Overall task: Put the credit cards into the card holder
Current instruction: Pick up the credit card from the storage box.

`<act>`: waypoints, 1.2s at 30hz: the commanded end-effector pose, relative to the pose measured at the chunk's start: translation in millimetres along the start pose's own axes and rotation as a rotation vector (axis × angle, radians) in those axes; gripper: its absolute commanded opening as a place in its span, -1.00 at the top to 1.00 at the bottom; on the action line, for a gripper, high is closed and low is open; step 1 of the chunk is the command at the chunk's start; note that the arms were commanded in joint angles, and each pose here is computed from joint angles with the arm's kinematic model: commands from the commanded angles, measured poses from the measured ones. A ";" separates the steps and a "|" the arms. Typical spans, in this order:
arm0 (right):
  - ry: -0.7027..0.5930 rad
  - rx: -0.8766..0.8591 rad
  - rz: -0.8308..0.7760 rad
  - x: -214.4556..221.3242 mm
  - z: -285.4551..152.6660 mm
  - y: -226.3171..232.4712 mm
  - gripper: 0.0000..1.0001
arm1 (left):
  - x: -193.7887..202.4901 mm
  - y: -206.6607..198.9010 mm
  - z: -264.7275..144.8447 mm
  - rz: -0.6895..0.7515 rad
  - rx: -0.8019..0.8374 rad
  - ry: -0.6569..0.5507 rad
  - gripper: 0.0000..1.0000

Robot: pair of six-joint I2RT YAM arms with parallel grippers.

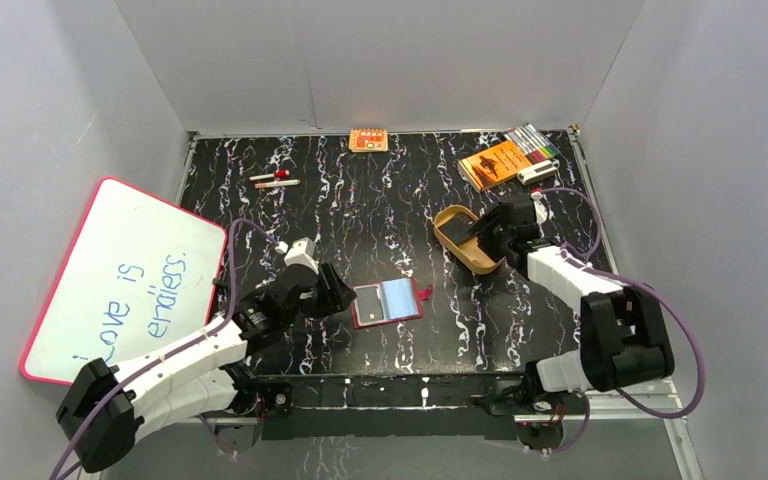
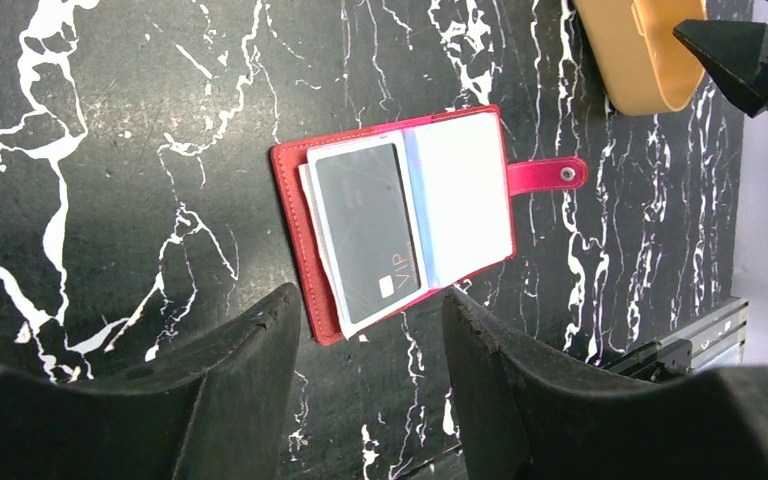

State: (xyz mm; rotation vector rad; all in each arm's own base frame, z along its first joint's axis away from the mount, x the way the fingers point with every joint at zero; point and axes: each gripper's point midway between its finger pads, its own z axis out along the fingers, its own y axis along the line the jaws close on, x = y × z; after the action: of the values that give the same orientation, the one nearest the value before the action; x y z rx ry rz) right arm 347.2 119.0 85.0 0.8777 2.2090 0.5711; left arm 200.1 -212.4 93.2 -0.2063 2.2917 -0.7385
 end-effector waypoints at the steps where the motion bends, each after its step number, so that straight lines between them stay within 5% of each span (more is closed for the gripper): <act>1: -0.069 -0.035 0.078 -21.2 17.4 16.2 -0.25 | 2.3 8.6 1.4 0.007 -0.033 0.000 -0.05; 36: -0.004 -0.064 0.065 -13.0 54.3 24.0 0.18 | 11.3 17.0 9.8 0.009 -0.056 0.019 -0.06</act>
State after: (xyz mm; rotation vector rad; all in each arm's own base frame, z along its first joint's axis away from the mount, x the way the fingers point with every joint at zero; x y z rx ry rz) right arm 382.2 130.9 43.9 0.9572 2.2314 0.6184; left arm 196.7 -208.8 72.9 -0.2030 2.3431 -0.6899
